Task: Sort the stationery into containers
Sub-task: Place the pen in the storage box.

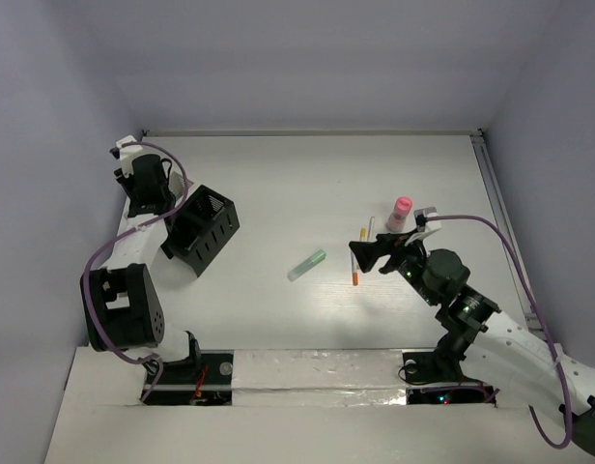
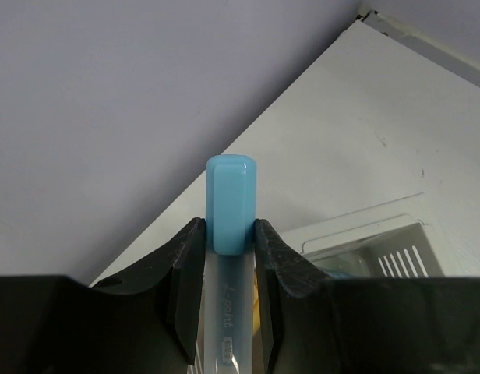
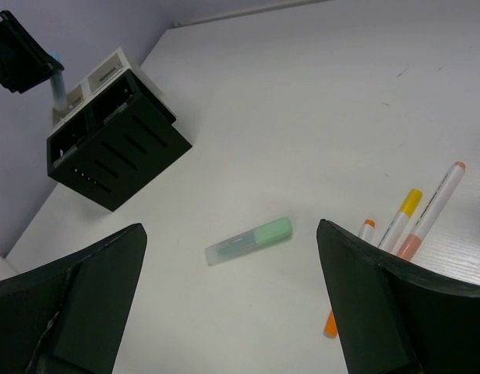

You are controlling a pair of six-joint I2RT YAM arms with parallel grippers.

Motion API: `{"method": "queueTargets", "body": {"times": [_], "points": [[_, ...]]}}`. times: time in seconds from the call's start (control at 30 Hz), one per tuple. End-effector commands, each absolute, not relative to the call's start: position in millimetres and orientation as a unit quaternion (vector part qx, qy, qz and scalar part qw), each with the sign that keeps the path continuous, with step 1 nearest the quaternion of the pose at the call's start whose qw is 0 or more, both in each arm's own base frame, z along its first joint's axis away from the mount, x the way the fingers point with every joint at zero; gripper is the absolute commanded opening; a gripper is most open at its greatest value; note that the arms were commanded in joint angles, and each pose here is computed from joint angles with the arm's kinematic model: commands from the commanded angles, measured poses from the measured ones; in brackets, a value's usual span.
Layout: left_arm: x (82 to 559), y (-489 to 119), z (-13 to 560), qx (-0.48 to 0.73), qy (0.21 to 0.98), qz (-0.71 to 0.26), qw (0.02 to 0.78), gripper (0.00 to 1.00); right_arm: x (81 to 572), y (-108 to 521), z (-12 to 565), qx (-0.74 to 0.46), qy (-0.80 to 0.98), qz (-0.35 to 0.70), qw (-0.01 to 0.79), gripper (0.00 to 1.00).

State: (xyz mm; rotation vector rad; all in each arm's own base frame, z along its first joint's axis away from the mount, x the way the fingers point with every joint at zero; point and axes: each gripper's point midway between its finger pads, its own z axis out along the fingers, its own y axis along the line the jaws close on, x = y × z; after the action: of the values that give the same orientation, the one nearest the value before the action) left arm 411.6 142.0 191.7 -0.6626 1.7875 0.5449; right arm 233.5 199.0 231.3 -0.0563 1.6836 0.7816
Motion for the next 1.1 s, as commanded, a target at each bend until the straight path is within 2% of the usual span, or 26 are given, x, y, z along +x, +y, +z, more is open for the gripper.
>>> {"method": "queueTargets", "body": {"times": [0.0,0.6,0.7,0.8,0.97,1.07], "points": [[410,150,200,-0.287,0.736,0.245,0.561,0.20,238,197,245,-0.018,0.709,0.339,0.618,0.96],[406,144,193,-0.278,0.742,0.262,0.551,0.30,237,193,247,-0.014,0.709,0.333,0.622,0.96],[404,142,195,-0.275,0.741,0.265,0.553,0.34,237,192,248,-0.014,0.707,0.333,0.623,0.96],[403,139,199,-0.276,0.738,0.266,0.555,0.42,238,192,247,-0.014,0.708,0.333,0.622,0.96],[404,115,237,-0.276,0.720,0.226,0.595,0.44,238,192,248,-0.012,0.708,0.333,0.623,0.96],[406,70,272,-0.243,0.716,0.158,0.635,0.44,238,192,246,-0.011,0.709,0.331,0.622,0.96]]}}
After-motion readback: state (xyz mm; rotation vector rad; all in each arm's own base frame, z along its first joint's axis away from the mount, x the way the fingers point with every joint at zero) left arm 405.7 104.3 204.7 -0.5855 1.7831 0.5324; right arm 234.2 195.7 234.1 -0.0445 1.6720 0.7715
